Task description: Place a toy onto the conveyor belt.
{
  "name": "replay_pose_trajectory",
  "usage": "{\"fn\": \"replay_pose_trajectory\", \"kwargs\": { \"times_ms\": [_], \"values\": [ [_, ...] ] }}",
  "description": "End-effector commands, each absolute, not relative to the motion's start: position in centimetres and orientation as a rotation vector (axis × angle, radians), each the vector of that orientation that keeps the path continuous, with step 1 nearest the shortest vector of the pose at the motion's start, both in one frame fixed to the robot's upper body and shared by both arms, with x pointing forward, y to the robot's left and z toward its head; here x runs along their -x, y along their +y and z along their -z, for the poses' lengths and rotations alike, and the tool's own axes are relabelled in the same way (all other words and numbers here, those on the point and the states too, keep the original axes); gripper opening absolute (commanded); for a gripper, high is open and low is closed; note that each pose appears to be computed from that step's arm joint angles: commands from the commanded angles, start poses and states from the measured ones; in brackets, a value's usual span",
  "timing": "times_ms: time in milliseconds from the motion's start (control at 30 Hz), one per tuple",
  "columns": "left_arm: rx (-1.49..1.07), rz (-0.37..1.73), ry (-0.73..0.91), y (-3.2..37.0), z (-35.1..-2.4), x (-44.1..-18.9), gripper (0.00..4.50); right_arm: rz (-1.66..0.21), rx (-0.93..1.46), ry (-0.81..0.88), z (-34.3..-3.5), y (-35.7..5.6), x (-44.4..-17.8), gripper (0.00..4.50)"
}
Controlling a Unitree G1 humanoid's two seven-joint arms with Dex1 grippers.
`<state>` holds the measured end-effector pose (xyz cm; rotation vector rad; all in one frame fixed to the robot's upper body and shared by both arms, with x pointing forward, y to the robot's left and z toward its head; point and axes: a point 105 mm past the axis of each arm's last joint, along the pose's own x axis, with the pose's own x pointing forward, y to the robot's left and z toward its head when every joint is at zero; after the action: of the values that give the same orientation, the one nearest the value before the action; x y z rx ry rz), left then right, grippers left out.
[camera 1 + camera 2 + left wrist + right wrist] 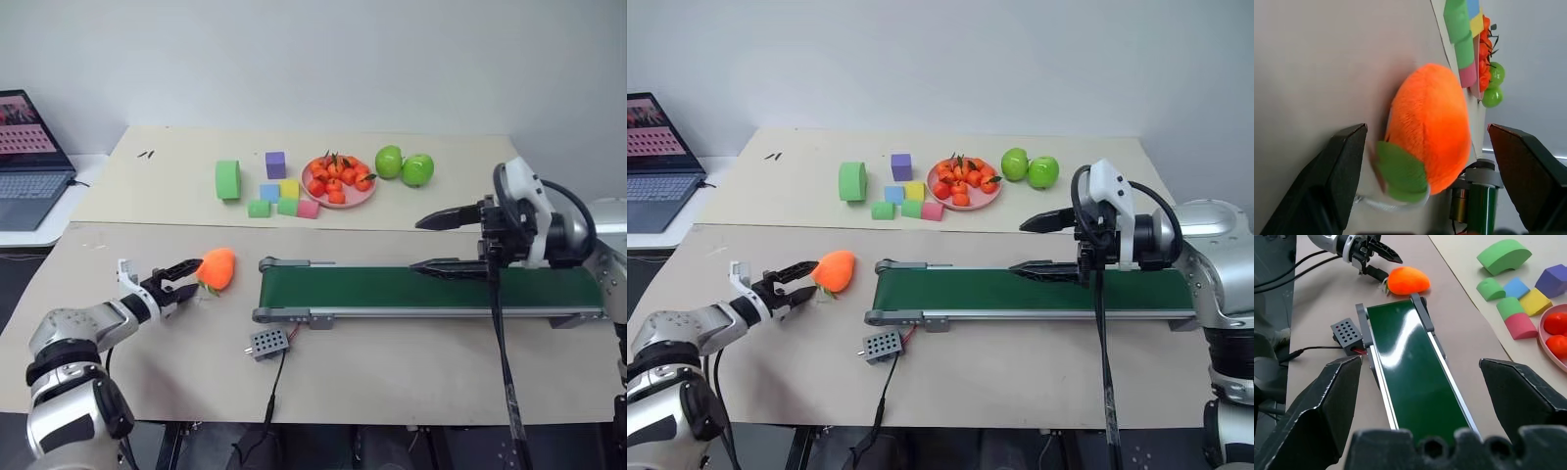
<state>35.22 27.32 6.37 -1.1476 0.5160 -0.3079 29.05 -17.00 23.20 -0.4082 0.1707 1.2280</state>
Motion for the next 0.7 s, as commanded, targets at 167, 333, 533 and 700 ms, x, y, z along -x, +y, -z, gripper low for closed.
{"fn": "replay_pose_trajectory", "kwargs": {
  "times_ms": [167, 333, 533, 700],
  "values": [
    [1.129, 0.334, 0.551, 26.1, -5.7, -35.8, 3.97, -1.199, 0.434, 0.120, -24.8, -17.3, -28.3, 4.50],
    [1.143, 0.346, 0.541, 26.0, -5.9, -35.9, 2.26, -1.189, 0.435, 0.121, -24.8, -17.4, -28.2, 4.50],
    [1.110, 0.344, 0.467, 26.8, -7.4, -36.8, 0.21, -1.189, 0.434, 0.121, -24.7, -17.3, -28.4, 4.50],
    [0.923, 0.391, 0.212, 27.8, -13.4, -39.3, 0.06, -1.195, 0.433, 0.118, -24.7, -17.2, -28.6, 4.50]
  ]
}}
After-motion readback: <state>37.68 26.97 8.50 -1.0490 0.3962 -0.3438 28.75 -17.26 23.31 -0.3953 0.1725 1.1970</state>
